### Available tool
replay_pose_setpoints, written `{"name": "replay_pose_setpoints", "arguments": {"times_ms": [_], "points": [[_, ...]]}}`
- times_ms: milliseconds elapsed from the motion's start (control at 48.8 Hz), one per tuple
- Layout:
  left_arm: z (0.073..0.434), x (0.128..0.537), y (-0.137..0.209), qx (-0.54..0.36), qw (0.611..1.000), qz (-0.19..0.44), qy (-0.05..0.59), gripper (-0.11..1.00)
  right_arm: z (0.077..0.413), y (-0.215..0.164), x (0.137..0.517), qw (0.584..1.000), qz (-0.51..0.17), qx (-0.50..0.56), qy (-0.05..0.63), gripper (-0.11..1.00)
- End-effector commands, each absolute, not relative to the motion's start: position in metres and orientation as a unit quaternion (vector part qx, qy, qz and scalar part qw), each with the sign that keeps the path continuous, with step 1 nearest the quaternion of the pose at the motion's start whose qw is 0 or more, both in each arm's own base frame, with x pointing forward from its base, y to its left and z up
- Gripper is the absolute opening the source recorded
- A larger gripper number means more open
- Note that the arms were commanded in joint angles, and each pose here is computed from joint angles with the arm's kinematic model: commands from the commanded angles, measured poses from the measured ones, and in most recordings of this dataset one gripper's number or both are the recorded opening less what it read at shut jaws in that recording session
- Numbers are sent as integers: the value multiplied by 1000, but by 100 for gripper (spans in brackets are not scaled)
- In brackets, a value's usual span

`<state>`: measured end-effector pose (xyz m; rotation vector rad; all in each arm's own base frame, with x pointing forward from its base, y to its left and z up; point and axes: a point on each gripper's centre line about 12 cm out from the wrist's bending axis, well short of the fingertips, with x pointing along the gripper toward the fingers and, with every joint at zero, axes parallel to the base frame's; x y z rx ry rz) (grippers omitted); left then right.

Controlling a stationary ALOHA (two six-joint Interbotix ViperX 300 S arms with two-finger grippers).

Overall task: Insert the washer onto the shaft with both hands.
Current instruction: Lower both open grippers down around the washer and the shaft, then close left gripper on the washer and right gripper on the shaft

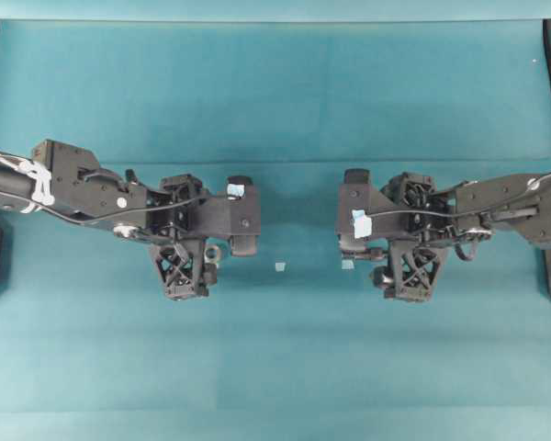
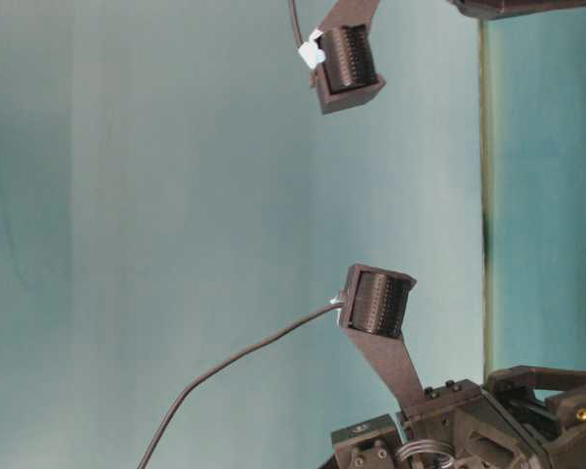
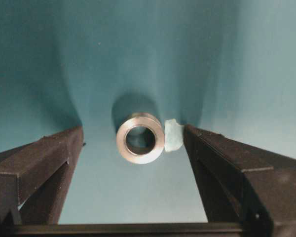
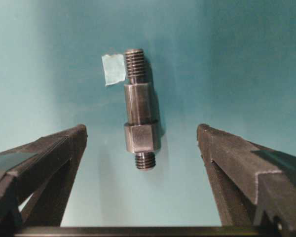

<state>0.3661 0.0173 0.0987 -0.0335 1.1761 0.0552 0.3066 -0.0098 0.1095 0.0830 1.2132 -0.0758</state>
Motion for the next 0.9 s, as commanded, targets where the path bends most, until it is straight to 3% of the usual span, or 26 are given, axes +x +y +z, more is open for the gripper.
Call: {"name": "replay_pose_setpoints", "arguments": {"times_ms": [0, 881], "points": [[100, 369, 18, -15, 834, 26, 550, 92, 110, -10, 308, 824, -33, 35, 565, 93], [96, 367, 18, -15, 837, 26, 546, 92, 103, -15, 307, 823, -27, 21, 567, 93]]}}
